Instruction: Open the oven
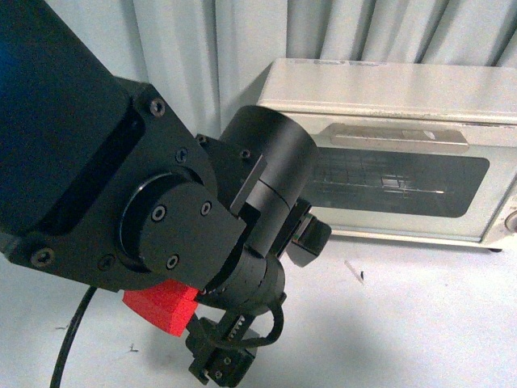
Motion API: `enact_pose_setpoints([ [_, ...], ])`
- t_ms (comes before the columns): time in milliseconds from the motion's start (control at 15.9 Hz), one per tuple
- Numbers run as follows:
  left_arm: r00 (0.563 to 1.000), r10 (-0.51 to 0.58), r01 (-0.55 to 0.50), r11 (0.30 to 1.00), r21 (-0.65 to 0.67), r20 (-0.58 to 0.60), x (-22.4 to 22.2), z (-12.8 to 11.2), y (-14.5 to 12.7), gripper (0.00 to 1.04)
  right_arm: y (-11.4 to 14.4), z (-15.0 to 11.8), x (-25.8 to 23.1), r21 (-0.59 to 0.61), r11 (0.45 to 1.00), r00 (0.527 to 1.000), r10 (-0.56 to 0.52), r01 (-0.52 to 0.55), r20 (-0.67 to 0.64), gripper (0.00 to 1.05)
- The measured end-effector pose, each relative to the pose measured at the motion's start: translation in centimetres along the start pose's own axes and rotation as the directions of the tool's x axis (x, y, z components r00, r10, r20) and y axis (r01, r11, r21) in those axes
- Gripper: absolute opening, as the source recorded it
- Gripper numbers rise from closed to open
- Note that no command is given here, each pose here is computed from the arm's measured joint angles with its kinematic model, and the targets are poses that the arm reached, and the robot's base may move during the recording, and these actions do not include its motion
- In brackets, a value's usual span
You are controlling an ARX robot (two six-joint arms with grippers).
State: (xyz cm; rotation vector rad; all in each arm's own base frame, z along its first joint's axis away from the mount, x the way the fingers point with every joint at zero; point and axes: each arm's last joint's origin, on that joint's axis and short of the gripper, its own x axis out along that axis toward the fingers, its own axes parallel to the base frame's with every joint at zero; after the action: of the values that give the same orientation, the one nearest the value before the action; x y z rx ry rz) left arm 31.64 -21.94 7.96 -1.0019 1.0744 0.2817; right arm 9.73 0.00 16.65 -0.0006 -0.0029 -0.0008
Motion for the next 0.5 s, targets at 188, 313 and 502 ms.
enact_pose_setpoints([
  [188,1.000,0.007,-0.007,1.000,0.013,-0.005,0.38,-0.55,0.15,0.98,0.00,0.00,0.00,0.000,1.000,1.000,0.000,0.000,0.000,0.98],
  [313,1.000,0.008,-0.007,1.000,0.016,-0.011,0.36,-0.71,0.13,0.98,0.00,0.00,0.00,0.000,1.000,1.000,0.000,0.000,0.000,0.98],
  [502,1.000,-0.011,0.011,0.999,0.047,-0.021,0.27,-0.88,-0.40,0.98,0.00,0.00,0.00,0.000,1.000,1.000,0.000,0.000,0.000,0.98],
])
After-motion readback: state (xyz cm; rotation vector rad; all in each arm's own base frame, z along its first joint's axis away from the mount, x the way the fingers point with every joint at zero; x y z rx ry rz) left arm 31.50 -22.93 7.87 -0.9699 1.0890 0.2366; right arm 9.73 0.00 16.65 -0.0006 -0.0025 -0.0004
